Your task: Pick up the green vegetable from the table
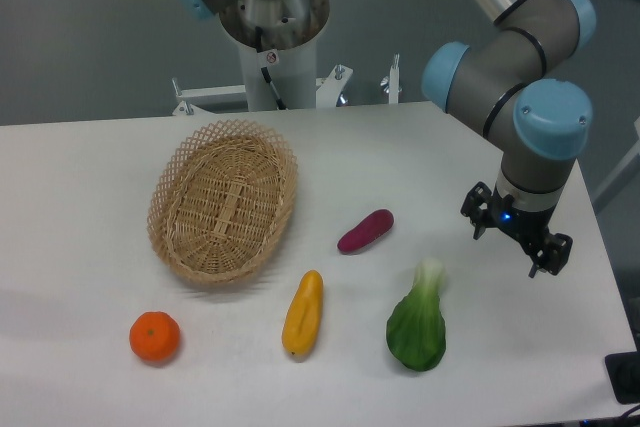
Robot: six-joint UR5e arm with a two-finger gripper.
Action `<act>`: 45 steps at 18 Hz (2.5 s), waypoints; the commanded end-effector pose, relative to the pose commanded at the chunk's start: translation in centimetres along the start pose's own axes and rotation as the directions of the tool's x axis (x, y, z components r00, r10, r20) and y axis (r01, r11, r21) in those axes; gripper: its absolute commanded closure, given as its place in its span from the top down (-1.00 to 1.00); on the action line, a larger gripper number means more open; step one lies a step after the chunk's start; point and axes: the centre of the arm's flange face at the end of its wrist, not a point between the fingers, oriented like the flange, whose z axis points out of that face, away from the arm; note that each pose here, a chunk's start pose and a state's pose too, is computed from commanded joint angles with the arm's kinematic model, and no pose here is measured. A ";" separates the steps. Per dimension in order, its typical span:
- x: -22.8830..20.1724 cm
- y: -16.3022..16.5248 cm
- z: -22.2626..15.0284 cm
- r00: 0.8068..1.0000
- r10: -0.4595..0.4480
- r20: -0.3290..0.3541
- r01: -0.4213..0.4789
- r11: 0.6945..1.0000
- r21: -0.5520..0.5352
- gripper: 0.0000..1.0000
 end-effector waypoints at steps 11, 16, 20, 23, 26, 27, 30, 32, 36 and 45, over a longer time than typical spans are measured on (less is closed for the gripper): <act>0.9 -1.0 -0.5 0.997 -0.077 -0.004 0.077 0.997 0.015 1.00; 3.6 -5.6 -0.3 0.995 -0.091 -0.032 0.092 0.995 0.034 1.00; 5.1 -7.4 1.0 0.987 -0.148 -0.065 0.150 0.988 0.026 1.00; 5.6 -7.3 3.4 0.984 -0.147 -0.098 0.147 0.989 0.001 1.00; 5.1 -7.6 5.6 0.983 -0.145 -0.116 0.146 0.989 -0.004 1.00; 5.1 -7.5 6.0 0.982 -0.147 -0.122 0.147 0.989 -0.006 1.00; 5.5 -7.5 6.9 0.980 -0.146 -0.135 0.145 0.989 -0.013 1.00; 5.5 -7.7 7.4 0.981 -0.143 -0.134 0.142 0.990 -0.012 1.00; 5.0 -7.8 8.4 0.984 -0.144 -0.107 0.144 0.990 -0.003 1.00; 5.9 -9.2 10.7 0.988 -0.155 -0.025 0.148 0.971 -0.186 1.00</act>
